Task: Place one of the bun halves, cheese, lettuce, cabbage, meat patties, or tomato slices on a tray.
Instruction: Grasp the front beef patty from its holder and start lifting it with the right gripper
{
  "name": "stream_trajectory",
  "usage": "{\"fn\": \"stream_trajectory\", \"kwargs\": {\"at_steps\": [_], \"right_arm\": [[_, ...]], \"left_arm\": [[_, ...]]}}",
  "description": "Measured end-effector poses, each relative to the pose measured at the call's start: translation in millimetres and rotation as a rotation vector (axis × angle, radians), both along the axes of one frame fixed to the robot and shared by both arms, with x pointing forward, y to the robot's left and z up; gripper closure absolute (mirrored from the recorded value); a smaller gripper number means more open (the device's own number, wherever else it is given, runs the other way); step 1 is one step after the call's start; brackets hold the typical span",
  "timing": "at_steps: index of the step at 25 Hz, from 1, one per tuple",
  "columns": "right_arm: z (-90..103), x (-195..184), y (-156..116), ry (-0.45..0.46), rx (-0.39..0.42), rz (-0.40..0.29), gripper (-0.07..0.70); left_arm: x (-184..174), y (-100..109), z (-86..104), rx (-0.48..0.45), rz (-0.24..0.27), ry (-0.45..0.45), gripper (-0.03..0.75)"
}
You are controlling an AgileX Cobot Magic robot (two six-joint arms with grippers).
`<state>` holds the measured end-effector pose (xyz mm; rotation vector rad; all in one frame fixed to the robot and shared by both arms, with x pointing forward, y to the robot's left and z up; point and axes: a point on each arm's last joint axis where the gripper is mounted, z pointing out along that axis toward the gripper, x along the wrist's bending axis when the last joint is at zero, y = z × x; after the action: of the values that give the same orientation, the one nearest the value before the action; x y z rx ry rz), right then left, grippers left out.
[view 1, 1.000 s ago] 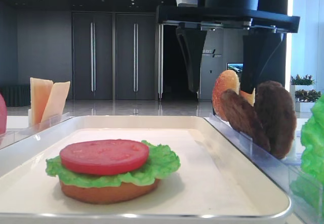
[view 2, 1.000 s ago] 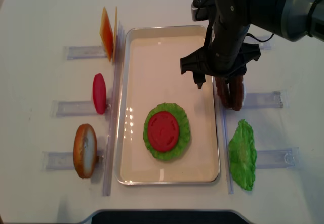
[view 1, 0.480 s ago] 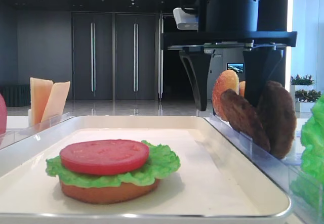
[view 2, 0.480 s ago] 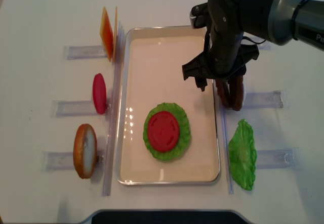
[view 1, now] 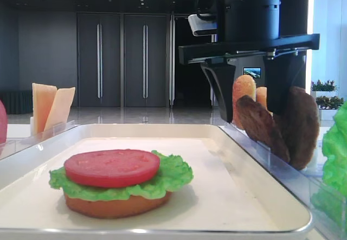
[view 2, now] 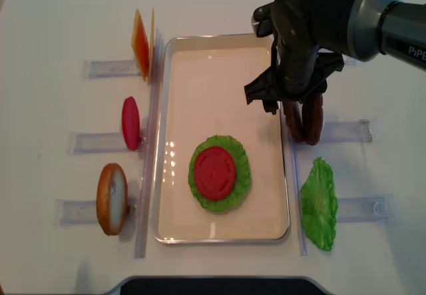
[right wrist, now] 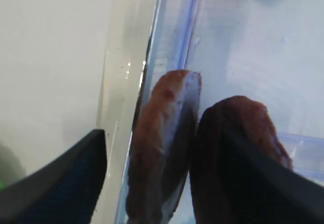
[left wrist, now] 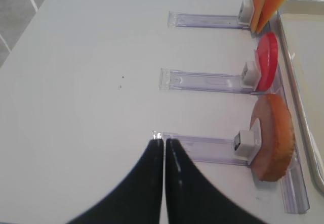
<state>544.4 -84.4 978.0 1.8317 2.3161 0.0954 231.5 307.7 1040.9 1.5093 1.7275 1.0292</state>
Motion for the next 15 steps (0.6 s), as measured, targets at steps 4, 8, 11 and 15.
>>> {"fn": "stream_trajectory", "kwargs": {"at_steps": [4, 8, 11, 15], "right_arm": [[-0.6, 0.6, -0.4, -0.004, -0.008, 0.003, 0.194], [-7.3, 1.1, -0.3, 0.016, -0.025, 0.002, 0.22], [-8.5, 1.0, 0.1, 0.02, -0.029, 0.003, 0.262], [-8.5, 0.8, 0.0, 0.022, -0.029, 0.002, 0.402]], "left_arm": [[0.0, 0.0, 0.0, 0.0, 0.0, 0.0, 0.715], [0.0, 0.0, 0.0, 0.0, 0.0, 0.0, 0.715], [0.0, 0.0, 0.0, 0.0, 0.0, 0.0, 0.715], [0.0, 0.0, 0.0, 0.0, 0.0, 0.0, 0.715]]}}
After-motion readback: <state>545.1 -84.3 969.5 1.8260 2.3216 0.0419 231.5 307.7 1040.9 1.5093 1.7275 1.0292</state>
